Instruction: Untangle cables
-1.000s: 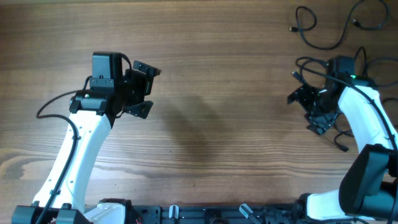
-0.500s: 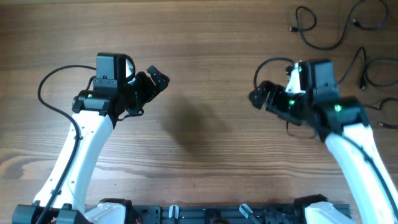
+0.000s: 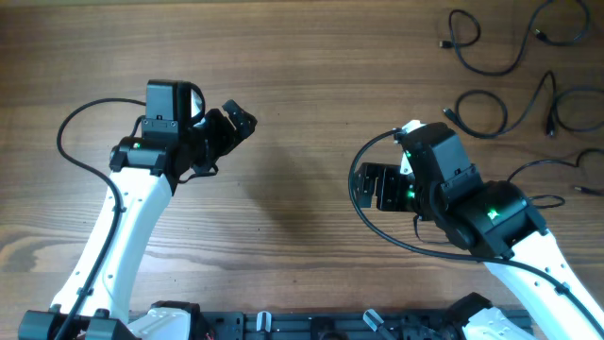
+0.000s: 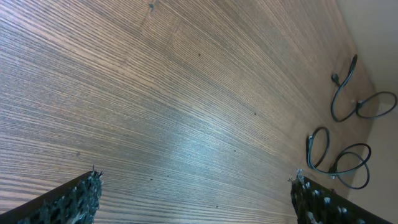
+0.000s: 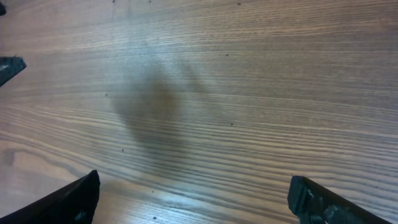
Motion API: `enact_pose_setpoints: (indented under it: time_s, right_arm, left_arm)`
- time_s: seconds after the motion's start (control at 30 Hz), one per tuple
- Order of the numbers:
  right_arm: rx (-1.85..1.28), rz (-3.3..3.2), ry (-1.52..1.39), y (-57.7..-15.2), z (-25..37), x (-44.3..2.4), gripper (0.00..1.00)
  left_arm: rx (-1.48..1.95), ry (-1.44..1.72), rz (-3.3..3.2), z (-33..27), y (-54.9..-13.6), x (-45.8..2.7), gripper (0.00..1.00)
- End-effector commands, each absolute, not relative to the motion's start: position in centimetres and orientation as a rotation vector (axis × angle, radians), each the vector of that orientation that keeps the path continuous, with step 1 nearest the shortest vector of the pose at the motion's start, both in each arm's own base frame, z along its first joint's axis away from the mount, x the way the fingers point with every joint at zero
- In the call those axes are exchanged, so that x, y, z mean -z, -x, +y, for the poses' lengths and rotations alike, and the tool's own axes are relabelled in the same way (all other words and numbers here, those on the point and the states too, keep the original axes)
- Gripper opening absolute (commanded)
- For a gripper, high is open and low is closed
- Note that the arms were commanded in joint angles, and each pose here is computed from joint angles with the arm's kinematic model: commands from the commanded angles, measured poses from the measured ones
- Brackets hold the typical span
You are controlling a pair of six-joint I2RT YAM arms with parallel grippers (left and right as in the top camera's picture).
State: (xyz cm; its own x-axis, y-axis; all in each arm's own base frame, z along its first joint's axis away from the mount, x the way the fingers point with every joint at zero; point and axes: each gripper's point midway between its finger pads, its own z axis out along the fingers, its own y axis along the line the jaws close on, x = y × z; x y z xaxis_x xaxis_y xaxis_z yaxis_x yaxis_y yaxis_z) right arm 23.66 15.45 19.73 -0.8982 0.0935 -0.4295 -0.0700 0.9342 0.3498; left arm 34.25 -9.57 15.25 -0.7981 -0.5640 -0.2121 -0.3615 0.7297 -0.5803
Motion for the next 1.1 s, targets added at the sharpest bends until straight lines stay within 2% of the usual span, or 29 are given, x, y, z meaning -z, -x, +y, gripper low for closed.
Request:
enact_pose_setpoints:
  time_s: [0.0, 0.33, 0.53, 0.87, 1.07]
  right_arm:
    - [-0.467, 2.615, -0.041, -23.9, 14.9, -20.1, 1.0]
    - [-0.414, 2.64, -0.052, -23.5, 14.2, -19.6, 1.0]
    - [-0.417, 2.541, -0.106, -26.2, 12.7, -20.9, 1.0]
    - [-0.398, 2.253, 0.133, -27.4, 8.2, -26.0, 1.0]
    - [-0.456, 2.018, 0.132, -26.7, 7.0, -24.5, 1.0]
  left_arm:
    - [0.721, 0.675, 2.549, -9.4, -34.3, -15.6, 1.0]
    - [0.721, 0.675, 2.549, -9.4, -34.3, -15.6, 1.0]
    - [0.721, 0.675, 2.549, -9.4, -34.3, -15.6, 1.0]
    - [0.721, 0.675, 2.549, -9.4, -34.3, -15.6, 1.0]
    - [0.721, 0.675, 2.549, -9.4, -34.3, -15.6, 1.0]
